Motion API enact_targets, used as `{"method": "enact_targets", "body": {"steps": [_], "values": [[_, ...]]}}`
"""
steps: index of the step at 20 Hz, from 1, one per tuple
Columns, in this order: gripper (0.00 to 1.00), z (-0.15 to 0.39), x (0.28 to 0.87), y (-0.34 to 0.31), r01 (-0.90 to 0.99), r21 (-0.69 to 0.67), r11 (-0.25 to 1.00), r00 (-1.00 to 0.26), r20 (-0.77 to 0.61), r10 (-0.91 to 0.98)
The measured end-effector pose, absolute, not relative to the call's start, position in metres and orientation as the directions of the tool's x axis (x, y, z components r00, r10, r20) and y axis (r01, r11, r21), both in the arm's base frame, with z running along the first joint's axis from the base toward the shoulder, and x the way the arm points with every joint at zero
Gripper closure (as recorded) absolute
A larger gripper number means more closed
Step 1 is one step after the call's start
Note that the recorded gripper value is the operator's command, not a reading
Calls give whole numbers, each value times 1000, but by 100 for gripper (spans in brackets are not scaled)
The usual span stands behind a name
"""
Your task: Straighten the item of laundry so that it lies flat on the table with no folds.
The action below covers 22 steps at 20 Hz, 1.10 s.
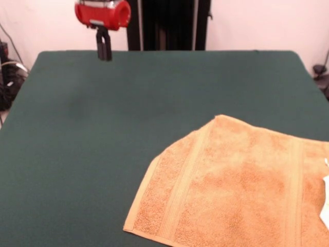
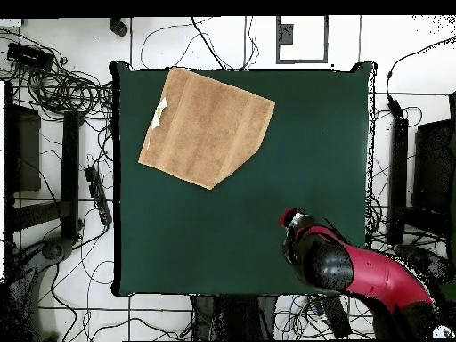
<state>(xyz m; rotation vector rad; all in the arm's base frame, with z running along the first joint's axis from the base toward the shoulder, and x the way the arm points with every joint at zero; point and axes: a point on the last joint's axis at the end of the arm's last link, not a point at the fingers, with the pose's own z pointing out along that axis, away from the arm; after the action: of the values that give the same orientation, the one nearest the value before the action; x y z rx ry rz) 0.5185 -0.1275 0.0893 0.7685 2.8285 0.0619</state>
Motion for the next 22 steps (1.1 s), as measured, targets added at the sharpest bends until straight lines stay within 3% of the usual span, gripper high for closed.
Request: {"method": "enact_targets", "body": {"steps": [8, 9, 22], "values": [[100, 104, 555, -89, 397, 171, 902, -795, -427, 431], [0, 110, 568, -67, 347, 194, 917, -771, -498, 397], [0, 102, 576, -29, 284, 231, 930, -749, -552, 366]]}}
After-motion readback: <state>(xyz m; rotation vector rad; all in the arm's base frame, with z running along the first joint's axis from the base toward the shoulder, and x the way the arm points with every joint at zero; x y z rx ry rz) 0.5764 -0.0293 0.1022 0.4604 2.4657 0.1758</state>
